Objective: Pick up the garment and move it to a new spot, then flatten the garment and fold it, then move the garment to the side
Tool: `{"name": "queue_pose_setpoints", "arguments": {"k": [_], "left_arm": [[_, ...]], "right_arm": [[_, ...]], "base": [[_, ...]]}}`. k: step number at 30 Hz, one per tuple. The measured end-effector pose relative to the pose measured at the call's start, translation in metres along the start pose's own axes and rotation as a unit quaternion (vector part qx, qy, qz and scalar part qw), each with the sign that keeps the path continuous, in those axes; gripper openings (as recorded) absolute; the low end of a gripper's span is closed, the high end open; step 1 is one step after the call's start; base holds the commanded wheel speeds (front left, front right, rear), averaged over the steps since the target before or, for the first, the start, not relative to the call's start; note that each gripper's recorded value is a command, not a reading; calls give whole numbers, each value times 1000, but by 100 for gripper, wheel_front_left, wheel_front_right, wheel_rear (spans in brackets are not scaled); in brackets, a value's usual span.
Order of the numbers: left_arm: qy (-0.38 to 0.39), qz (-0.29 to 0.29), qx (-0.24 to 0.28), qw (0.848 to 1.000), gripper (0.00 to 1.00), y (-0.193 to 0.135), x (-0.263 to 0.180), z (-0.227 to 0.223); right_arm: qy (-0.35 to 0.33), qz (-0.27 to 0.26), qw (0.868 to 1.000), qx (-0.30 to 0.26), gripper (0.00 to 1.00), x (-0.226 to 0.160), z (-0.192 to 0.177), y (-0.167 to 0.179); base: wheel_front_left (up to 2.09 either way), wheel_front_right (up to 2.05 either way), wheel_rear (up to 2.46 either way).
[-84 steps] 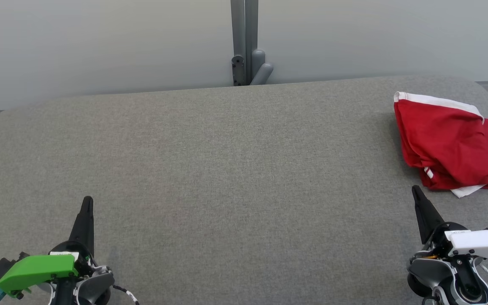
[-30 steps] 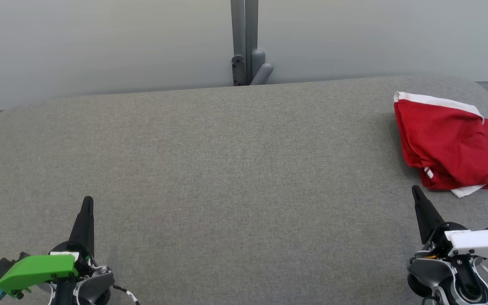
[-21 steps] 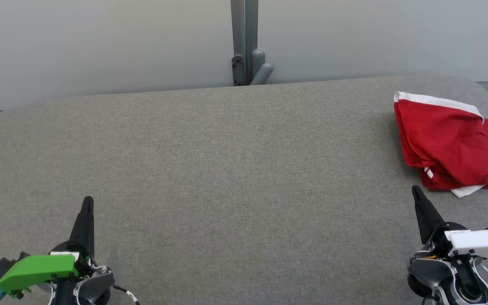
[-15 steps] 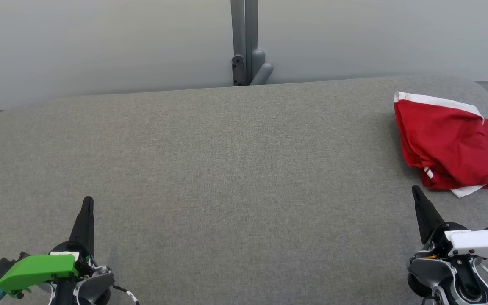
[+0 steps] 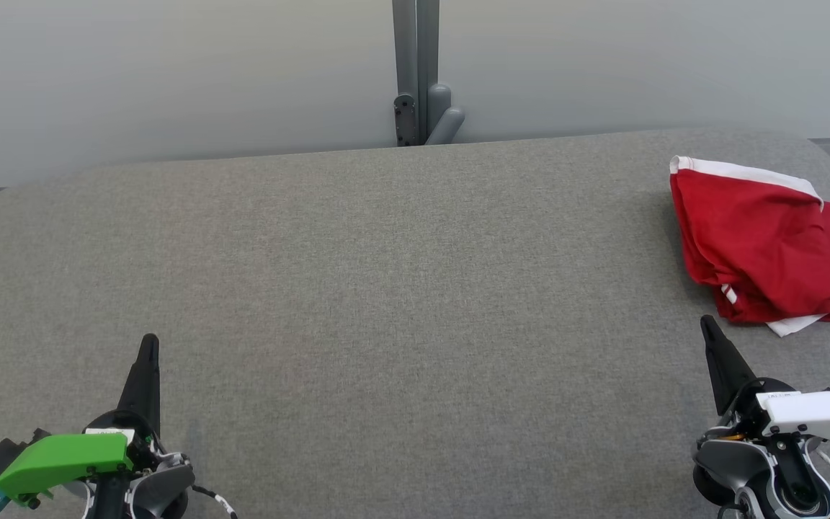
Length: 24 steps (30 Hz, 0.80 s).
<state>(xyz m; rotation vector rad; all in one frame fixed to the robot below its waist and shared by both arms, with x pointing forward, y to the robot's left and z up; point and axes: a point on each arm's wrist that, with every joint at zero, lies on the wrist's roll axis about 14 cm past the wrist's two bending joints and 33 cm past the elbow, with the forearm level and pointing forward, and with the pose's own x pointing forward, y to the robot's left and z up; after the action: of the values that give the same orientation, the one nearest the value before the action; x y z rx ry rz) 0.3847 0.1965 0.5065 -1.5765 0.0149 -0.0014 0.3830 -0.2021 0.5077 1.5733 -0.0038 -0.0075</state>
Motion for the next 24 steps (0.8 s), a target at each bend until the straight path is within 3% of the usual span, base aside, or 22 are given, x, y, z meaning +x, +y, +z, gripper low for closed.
{"name": "queue_pose_setpoints", "arguments": {"k": [24], "left_arm": [[0,0,0,1000,0,0,0,0]], "right_arm": [[0,0,1000,0,0,0,0,0]], "base": [[0,0,0]]}}
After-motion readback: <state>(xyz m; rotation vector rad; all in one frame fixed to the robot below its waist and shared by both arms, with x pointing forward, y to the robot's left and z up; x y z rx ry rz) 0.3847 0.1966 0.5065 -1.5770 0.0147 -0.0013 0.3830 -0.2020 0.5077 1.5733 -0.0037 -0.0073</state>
